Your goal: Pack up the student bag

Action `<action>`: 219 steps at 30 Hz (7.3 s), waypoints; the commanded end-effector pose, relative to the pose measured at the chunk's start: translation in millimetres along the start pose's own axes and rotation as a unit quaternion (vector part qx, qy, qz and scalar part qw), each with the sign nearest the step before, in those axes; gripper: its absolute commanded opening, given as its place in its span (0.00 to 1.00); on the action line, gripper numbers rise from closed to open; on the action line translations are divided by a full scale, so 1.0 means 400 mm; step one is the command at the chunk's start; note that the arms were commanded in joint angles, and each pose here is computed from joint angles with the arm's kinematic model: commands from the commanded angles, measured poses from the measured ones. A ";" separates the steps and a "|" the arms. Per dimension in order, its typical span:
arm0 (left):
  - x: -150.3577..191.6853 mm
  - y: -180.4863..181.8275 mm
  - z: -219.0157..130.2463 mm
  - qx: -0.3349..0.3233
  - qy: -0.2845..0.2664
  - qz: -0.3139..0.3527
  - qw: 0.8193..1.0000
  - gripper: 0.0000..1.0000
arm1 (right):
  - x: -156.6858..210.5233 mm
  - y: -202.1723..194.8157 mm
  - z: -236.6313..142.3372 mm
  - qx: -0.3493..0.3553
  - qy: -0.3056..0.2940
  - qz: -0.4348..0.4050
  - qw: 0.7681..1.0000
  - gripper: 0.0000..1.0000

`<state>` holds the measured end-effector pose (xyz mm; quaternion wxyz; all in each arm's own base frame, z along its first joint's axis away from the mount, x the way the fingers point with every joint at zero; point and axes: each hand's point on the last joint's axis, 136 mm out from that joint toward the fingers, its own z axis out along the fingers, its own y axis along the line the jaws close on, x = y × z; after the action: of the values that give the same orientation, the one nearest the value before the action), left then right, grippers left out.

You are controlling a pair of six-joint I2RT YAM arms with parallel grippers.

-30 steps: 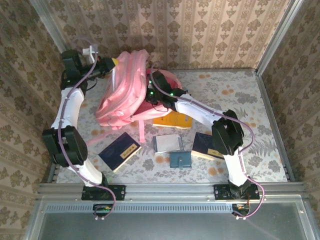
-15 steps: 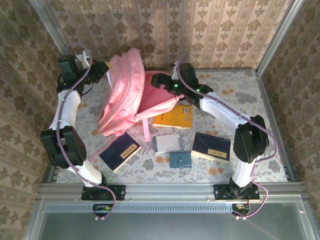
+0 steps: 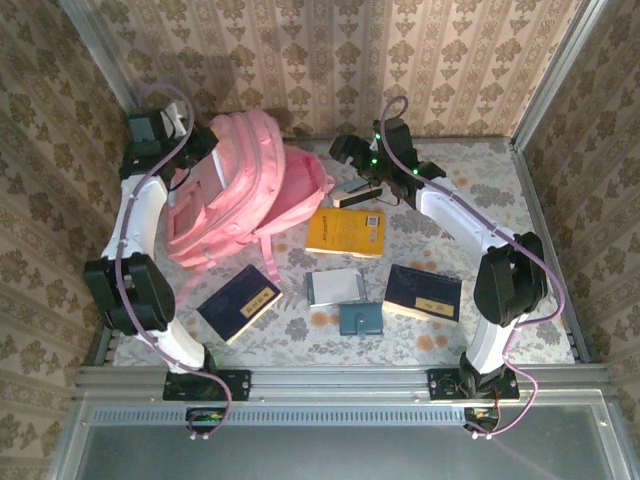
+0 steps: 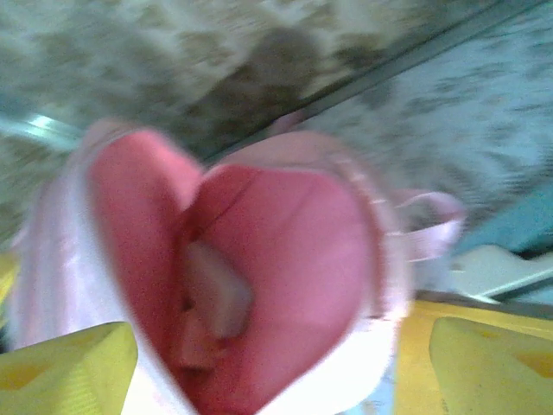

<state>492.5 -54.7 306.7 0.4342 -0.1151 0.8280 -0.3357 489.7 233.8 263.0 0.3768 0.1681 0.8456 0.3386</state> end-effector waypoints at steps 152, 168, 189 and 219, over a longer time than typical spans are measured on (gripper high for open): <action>0.039 -0.174 -0.003 0.256 0.011 0.049 0.965 0.00 | 0.200 0.062 -0.090 -0.162 0.039 -0.070 0.984 0.95; 0.103 -0.049 0.048 0.062 0.061 0.119 0.989 0.00 | 0.249 -0.064 -0.292 -0.089 0.053 -0.167 0.981 0.94; 0.360 -0.303 -0.083 0.035 0.146 0.267 0.952 0.56 | 0.526 -0.323 -0.460 0.039 0.192 -0.217 0.956 0.83; 1.259 -0.287 -0.063 0.150 0.483 0.273 0.819 0.51 | 0.854 -0.514 -0.412 0.118 0.357 -0.247 0.893 0.00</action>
<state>158.6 -369.2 72.9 0.0634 0.3636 0.8690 -0.3295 128.7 195.3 25.8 0.0874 -0.1405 0.9706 0.1745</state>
